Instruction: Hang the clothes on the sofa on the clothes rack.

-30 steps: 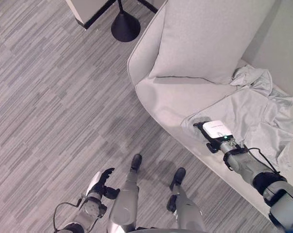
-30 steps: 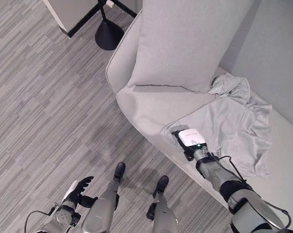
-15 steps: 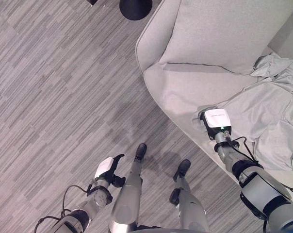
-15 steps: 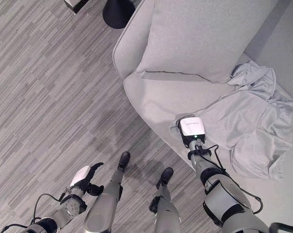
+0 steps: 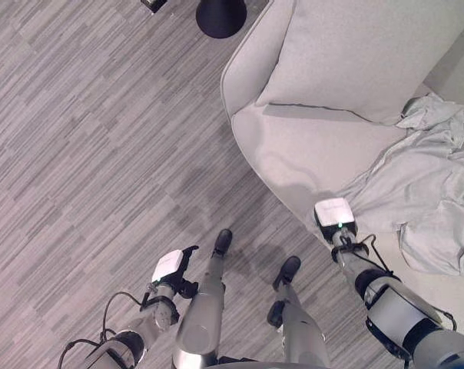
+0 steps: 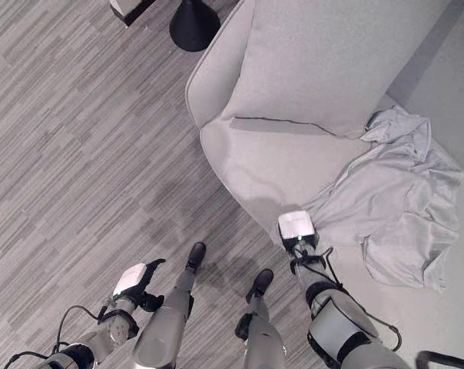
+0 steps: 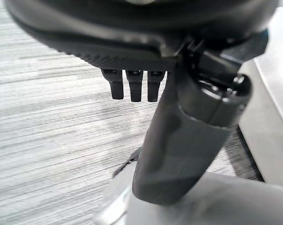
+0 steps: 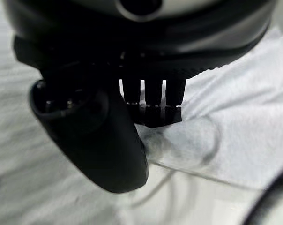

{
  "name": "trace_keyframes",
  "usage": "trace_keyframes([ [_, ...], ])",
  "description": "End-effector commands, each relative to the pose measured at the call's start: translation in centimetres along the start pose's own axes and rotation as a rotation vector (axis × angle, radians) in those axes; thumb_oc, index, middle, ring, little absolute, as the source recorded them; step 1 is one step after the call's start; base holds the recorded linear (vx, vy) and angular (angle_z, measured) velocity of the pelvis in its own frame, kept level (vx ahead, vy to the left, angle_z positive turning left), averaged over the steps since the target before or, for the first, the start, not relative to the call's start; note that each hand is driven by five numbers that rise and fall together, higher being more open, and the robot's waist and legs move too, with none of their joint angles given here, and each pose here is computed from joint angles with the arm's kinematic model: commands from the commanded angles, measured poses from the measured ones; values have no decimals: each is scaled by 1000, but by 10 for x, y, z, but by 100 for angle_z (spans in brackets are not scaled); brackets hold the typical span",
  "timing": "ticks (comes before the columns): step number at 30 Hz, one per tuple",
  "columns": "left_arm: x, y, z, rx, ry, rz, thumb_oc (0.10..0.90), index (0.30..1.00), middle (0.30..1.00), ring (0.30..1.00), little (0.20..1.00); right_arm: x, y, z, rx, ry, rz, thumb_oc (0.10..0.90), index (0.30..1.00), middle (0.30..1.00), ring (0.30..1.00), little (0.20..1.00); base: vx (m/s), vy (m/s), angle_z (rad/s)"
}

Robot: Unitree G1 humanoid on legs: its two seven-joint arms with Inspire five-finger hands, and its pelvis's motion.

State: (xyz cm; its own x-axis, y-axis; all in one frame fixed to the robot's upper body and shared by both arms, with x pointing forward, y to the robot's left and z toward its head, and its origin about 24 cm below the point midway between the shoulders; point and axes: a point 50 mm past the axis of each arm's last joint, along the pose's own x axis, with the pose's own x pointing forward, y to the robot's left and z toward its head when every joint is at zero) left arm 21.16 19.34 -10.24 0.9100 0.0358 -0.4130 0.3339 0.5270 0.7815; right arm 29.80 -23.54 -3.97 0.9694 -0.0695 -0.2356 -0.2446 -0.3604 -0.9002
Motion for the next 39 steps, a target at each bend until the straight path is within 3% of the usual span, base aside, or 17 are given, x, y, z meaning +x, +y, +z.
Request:
trace_keyframes([
  [1, -1, -1, -4, -16, 36, 42, 800, 900, 900, 900, 900, -7, 11, -3, 74, 59, 31, 400, 300, 300, 300, 300, -9, -26, -9],
  [4, -6, -4, -10, -81, 88, 52, 800, 900, 900, 900, 900, -8, 11, -6, 352, 187, 8, 400, 300, 300, 300, 300, 5, -29, -18],
  [5, -11, -6, -17, -115, 121, 63, 800, 900, 900, 900, 900, -6, 5, -8, 564, 266, -50, 400, 300, 300, 300, 300, 4, -27, -14],
  [7, -14, -8, -19, -131, 135, 60, 800, 900, 900, 900, 900, -5, 3, -8, 673, 304, -72, 400, 300, 300, 300, 300, 0, -27, -14],
  [9, -21, -10, -25, -176, 159, 71, 800, 900, 900, 900, 900, -1, -17, -8, 927, 342, -209, 400, 300, 300, 300, 300, -13, -71, -10],
  [12, -25, -7, -26, -211, 146, 81, 800, 900, 900, 900, 900, 1, -35, -9, 1055, 307, -304, 400, 300, 300, 300, 300, -31, -70, -1],
  [18, -30, 4, -21, -255, 69, 84, 800, 900, 900, 900, 900, -4, -126, -25, 1417, 88, -665, 400, 300, 300, 300, 300, -39, -61, 1],
  [19, -30, 4, -21, -254, 69, 83, 800, 900, 900, 900, 900, -4, -126, -25, 1417, 89, -664, 400, 300, 300, 300, 300, -64, -62, 3],
  [20, -29, 6, -17, -272, 55, 79, 800, 900, 900, 900, 900, -4, -154, -30, 1530, 31, -753, 400, 300, 300, 300, 300, -51, -43, 2],
  [22, -28, 9, -15, -279, 41, 79, 800, 900, 900, 900, 900, -6, -165, -32, 1582, 2, -787, 400, 300, 300, 300, 300, -44, -34, 1],
  [25, -23, 20, -2, -318, -8, 81, 800, 900, 900, 900, 900, -13, -219, -30, 1827, -197, -886, 400, 300, 300, 300, 300, -41, -10, -1],
  [26, -23, 20, -2, -318, -7, 81, 800, 900, 900, 900, 900, -13, -219, -30, 1829, -197, -885, 400, 300, 300, 300, 300, -62, -2, -5],
  [27, -20, 22, 6, -369, -20, 79, 800, 900, 900, 900, 900, -16, -248, -26, 2016, -330, -893, 400, 300, 300, 300, 300, -36, -2, -5],
  [28, -20, 23, 6, -370, -20, 79, 800, 900, 900, 900, 900, -16, -248, -26, 2018, -332, -892, 400, 300, 300, 300, 300, -48, -3, -7],
  [31, -16, 29, 15, -479, -22, 98, 800, 900, 900, 900, 900, -20, -294, -24, 2183, -535, -886, 400, 300, 300, 300, 300, -45, -8, -6],
  [32, -13, 32, 25, -604, -21, 114, 800, 900, 900, 900, 900, -26, -329, -26, 2240, -654, -896, 400, 300, 300, 300, 300, -67, -5, -6],
  [39, -9, 41, 35, -675, -55, 131, 800, 900, 900, 900, 900, -34, -359, -31, 2209, -731, -939, 400, 300, 300, 300, 300, -18, -1, -2],
])
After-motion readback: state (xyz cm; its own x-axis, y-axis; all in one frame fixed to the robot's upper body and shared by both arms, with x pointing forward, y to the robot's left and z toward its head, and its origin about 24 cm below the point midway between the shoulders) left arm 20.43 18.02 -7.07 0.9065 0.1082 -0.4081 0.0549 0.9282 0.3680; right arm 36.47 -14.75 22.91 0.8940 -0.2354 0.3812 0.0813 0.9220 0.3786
